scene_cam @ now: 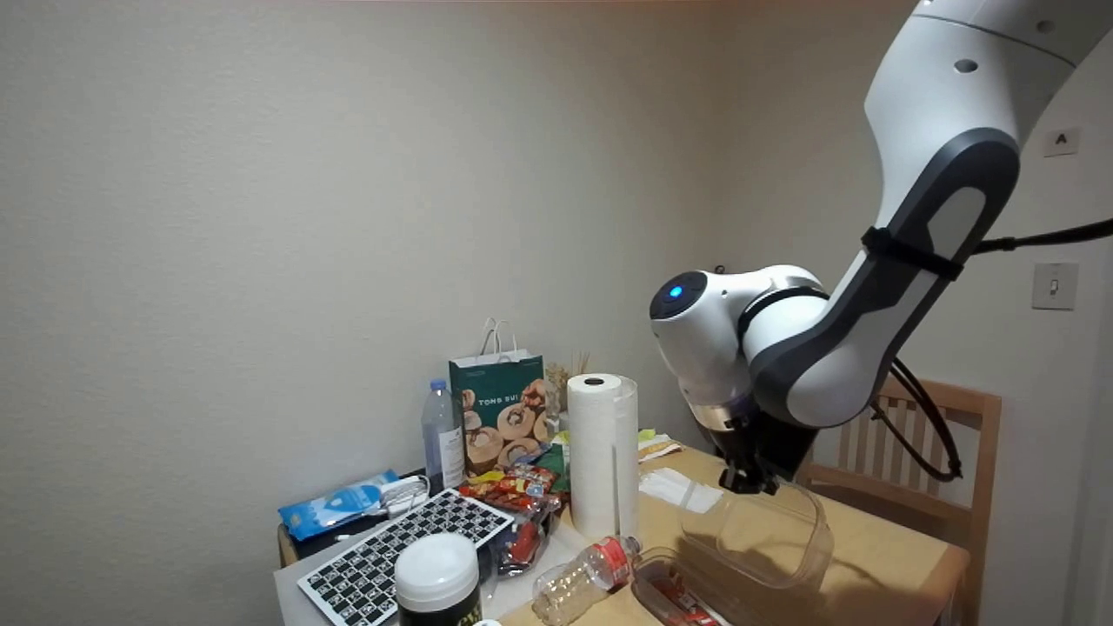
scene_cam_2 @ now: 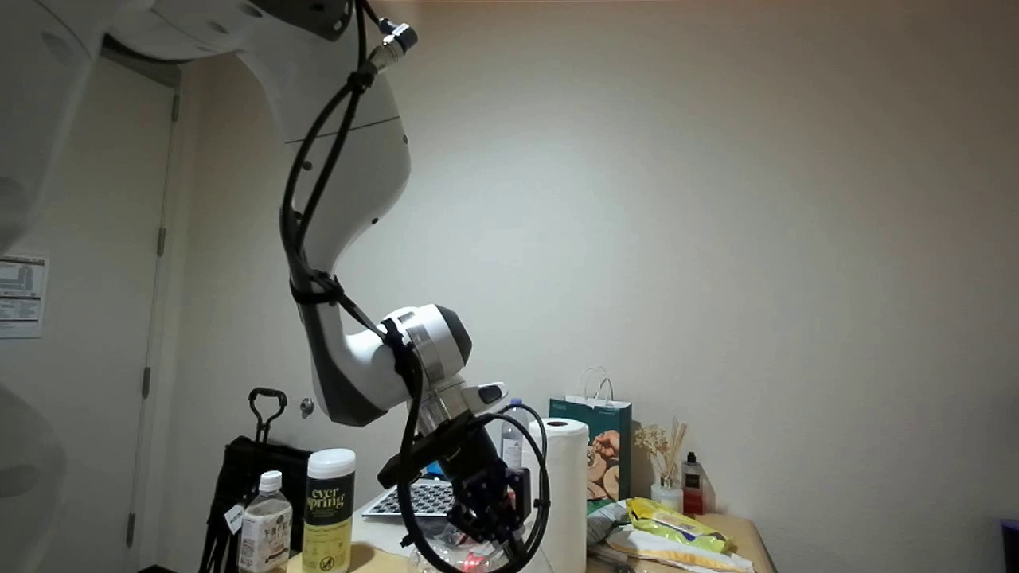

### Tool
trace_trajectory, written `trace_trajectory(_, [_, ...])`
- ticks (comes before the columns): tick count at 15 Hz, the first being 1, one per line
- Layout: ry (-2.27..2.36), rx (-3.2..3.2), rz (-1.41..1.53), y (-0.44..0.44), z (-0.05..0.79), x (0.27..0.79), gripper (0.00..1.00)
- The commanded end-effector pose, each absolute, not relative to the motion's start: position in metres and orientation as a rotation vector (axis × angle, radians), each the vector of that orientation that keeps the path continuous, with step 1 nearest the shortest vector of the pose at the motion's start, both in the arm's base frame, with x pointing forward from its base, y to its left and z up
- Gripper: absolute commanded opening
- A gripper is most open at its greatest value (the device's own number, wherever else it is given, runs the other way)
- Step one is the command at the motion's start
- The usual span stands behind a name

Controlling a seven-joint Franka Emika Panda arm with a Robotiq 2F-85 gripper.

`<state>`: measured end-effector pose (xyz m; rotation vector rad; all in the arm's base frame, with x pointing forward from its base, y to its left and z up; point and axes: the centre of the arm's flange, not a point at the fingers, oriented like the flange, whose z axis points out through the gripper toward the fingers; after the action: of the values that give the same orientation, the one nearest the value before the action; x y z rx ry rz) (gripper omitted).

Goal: Pour everything from the plastic container

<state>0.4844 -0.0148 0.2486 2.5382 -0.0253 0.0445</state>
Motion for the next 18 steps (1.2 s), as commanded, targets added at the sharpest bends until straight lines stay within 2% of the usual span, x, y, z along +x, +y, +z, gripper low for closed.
trace_trajectory(1, [-0.042,2.624,-0.034,-0.034,0.217,0.458,0.02])
trace_trajectory(7, [0.038,2.774,-0.044,-0.04,0.165,0.444,0.02])
trace_trajectory(12, [0.128,2.797,-0.029,-0.033,0.148,0.451,0.02])
trace_trajectory(13, [0.081,2.767,-0.006,-0.036,0.165,0.449,0.02])
trace_trajectory(14, [0.082,2.767,-0.003,-0.036,0.166,0.45,0.08])
trace_trajectory(15, [0.082,2.767,0.001,-0.036,0.167,0.451,0.08])
trace_trajectory(16, [0.083,2.766,0.002,-0.036,0.167,0.451,0.02])
trace_trajectory(18, [0.042,2.711,0.012,-0.031,0.16,0.458,0.02])
